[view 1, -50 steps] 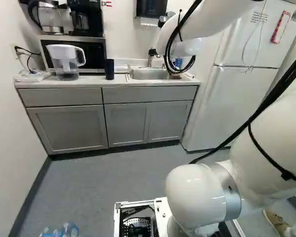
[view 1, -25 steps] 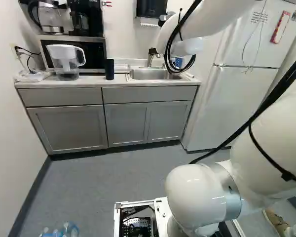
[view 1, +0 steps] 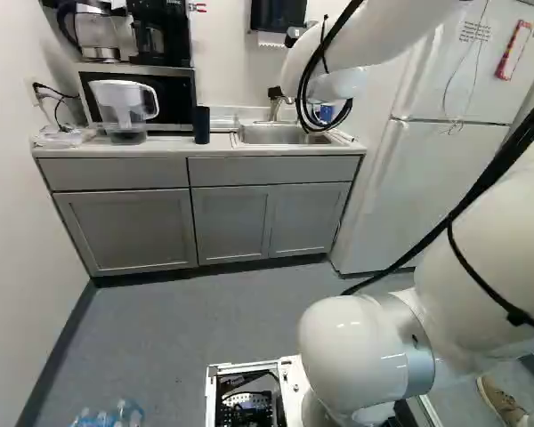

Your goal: Rinse the cup and place it in the tray

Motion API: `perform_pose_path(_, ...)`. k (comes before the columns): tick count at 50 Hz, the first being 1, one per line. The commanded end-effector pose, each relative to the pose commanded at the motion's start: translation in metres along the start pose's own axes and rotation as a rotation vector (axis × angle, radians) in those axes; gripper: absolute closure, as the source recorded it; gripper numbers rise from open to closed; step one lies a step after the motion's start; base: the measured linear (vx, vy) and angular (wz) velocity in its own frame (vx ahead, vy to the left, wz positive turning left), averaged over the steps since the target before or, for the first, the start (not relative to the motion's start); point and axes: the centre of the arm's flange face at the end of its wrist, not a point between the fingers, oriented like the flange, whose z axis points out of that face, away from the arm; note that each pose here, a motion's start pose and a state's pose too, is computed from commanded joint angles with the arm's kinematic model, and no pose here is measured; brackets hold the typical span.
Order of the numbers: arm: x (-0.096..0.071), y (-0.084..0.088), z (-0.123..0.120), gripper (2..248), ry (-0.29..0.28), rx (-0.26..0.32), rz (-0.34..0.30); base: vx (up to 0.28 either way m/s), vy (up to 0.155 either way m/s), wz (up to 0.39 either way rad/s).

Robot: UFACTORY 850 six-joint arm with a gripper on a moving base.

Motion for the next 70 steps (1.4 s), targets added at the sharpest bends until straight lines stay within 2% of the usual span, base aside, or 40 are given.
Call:
perform_pose_path(32,0.0000,0.0000,0.0000,3,0.000,0.000,0.000,0.029,-0.007,0.005)
perform_pose_path(70,0.0000,0.0000,0.0000,3,0.000,0.000,0.000,0.091,-0.056,0.003)
